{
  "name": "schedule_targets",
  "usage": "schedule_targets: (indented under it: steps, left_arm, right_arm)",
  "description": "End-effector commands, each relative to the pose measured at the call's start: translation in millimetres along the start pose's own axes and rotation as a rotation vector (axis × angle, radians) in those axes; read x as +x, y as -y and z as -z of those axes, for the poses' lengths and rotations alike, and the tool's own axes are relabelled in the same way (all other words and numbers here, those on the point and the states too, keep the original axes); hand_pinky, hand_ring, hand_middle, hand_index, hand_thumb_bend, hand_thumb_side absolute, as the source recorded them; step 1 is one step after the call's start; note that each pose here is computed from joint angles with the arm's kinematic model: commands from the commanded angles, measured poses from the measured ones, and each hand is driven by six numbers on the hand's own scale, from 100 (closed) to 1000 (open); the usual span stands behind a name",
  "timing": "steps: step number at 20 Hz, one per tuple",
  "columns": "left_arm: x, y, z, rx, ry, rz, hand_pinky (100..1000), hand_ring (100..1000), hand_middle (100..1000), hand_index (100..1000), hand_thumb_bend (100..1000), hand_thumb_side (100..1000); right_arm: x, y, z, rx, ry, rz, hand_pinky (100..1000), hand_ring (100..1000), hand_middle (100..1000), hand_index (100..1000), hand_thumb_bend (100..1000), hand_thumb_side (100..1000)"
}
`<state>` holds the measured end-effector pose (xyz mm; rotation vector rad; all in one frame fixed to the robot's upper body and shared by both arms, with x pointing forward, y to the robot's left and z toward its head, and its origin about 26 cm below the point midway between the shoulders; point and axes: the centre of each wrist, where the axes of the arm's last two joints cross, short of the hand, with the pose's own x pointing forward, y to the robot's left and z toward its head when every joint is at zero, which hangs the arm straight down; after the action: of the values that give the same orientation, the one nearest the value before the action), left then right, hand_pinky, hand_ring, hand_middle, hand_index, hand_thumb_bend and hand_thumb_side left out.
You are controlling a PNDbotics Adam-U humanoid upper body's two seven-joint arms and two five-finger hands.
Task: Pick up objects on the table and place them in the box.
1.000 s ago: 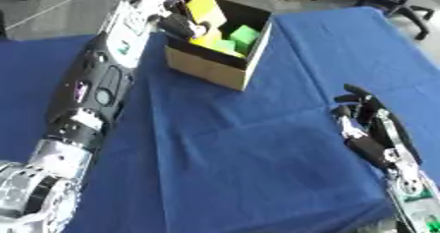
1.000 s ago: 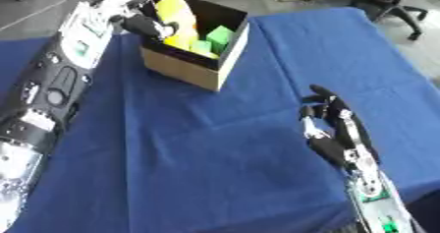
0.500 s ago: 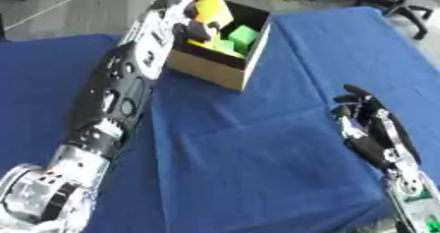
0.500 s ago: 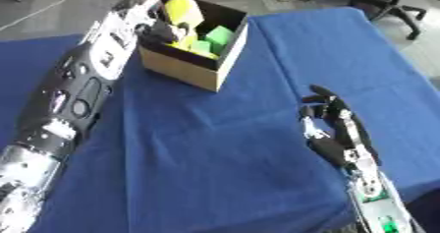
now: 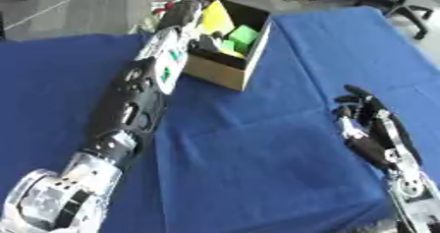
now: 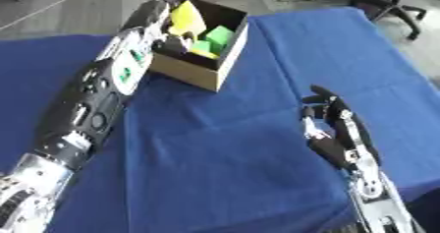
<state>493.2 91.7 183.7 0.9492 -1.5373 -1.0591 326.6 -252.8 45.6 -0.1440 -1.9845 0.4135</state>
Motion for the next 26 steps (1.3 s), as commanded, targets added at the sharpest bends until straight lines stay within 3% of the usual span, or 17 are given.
schedule_targets:
  steps: [1,2,3,6,7,8,12,21,25,26]
  left_arm:
    - [3.9,-1.3,2.3,0.051,0.019,0.005,768,684,703,885,106,241]
    - [3.0,1.5,2.2,0.056,0.022,0.006,782,715,744,906,167,348]
    - [2.3,3.6,2.2,0.061,0.025,0.007,788,730,760,914,192,395]
    - [0.6,7.3,2.2,0.07,0.03,0.008,788,730,760,914,192,395]
    - [0.7,6.9,2.3,0.079,0.035,0.008,849,840,881,992,394,730]
    - [0.6,6.0,2.4,0.092,0.04,0.007,867,869,914,1000,456,808]
    - [-0.1,4.5,2.5,0.147,0.043,-0.001,873,884,929,1000,486,871]
    - [-2.0,7.0,2.4,0.168,0.044,-0.018,873,885,930,1000,481,892]
    - [-4.6,-7.7,4.0,0.187,0.074,-0.052,869,875,915,1000,422,839]
    - [-6.0,-14.8,4.4,0.194,0.092,-0.059,870,874,911,1000,331,789]
  right_arm:
    - [6.9,3.3,6.1,0.0,0.031,-0.01,727,651,692,894,100,308]
    - [6.9,3.3,6.0,0.0,0.031,-0.01,727,651,692,894,100,308]
    - [6.8,3.4,6.0,0.0,0.031,-0.01,727,651,692,894,100,307]
    - [6.8,3.5,6.0,0.0,0.031,-0.011,727,651,692,894,100,307]
    - [6.7,3.5,5.9,0.0,0.031,-0.011,727,651,692,894,100,307]
    - [6.6,3.6,5.8,0.0,0.03,-0.011,727,651,692,894,100,306]
    - [6.1,3.8,5.3,-0.001,0.028,-0.012,727,651,692,894,100,307]
    - [5.9,3.8,5.1,-0.002,0.027,-0.012,727,651,692,894,100,306]
    - [5.4,4.5,4.4,-0.005,0.024,-0.013,727,650,691,893,100,307]
    - [5.3,5.0,4.3,-0.008,0.023,-0.014,727,650,691,893,100,308]
